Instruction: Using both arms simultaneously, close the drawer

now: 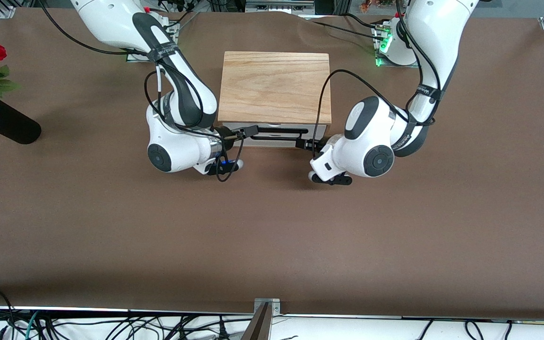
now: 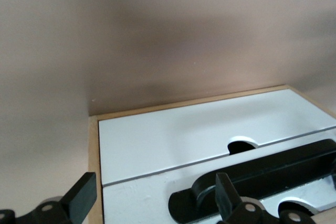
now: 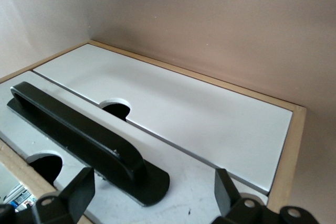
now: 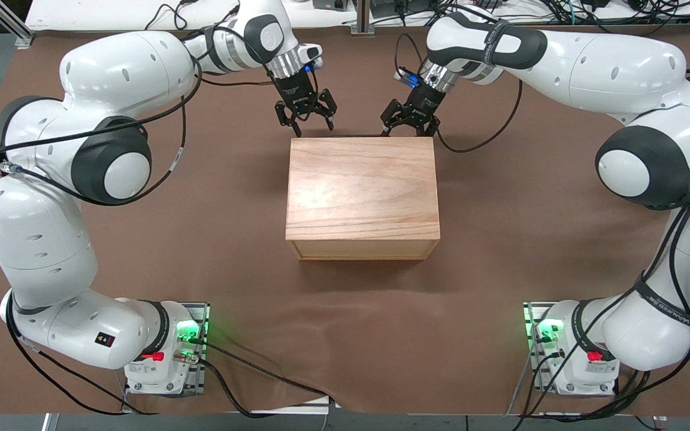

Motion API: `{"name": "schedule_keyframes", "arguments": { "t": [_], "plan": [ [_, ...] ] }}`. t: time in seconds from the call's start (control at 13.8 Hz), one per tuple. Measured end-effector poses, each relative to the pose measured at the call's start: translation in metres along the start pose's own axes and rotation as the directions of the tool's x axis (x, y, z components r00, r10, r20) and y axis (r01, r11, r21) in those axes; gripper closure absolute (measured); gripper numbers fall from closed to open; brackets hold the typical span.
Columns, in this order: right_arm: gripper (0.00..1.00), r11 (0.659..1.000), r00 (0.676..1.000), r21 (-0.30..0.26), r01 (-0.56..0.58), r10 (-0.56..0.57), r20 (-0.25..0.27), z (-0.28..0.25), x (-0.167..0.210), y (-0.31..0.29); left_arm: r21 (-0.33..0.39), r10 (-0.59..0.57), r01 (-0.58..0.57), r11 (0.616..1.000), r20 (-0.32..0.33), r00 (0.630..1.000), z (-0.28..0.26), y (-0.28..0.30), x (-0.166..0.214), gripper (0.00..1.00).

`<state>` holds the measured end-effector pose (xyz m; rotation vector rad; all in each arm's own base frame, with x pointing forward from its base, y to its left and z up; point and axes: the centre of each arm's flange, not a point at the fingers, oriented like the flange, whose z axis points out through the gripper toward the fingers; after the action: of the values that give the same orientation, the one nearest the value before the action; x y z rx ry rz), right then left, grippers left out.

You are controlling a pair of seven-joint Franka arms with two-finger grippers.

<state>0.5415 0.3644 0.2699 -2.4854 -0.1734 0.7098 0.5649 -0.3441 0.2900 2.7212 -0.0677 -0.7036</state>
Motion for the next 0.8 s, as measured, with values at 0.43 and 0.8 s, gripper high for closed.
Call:
{"name": "schedule_keyframes", "arguments": {
  "t": [0.43,0.8],
  "plan": [
    [0.00,1.000,1.000,0.000,-0.004,0.004,0.002,-0.001,0.000,0.000,-0.007,-0.017,0.017,1.000,0.030,0.999,0.010,-0.005,-0.009,0.00],
    [0.00,1.000,1.000,0.007,-0.003,0.003,0.000,-0.013,-0.001,-0.008,-0.006,-0.013,0.013,1.000,0.034,0.999,0.012,-0.003,-0.012,0.00]
  ]
}}
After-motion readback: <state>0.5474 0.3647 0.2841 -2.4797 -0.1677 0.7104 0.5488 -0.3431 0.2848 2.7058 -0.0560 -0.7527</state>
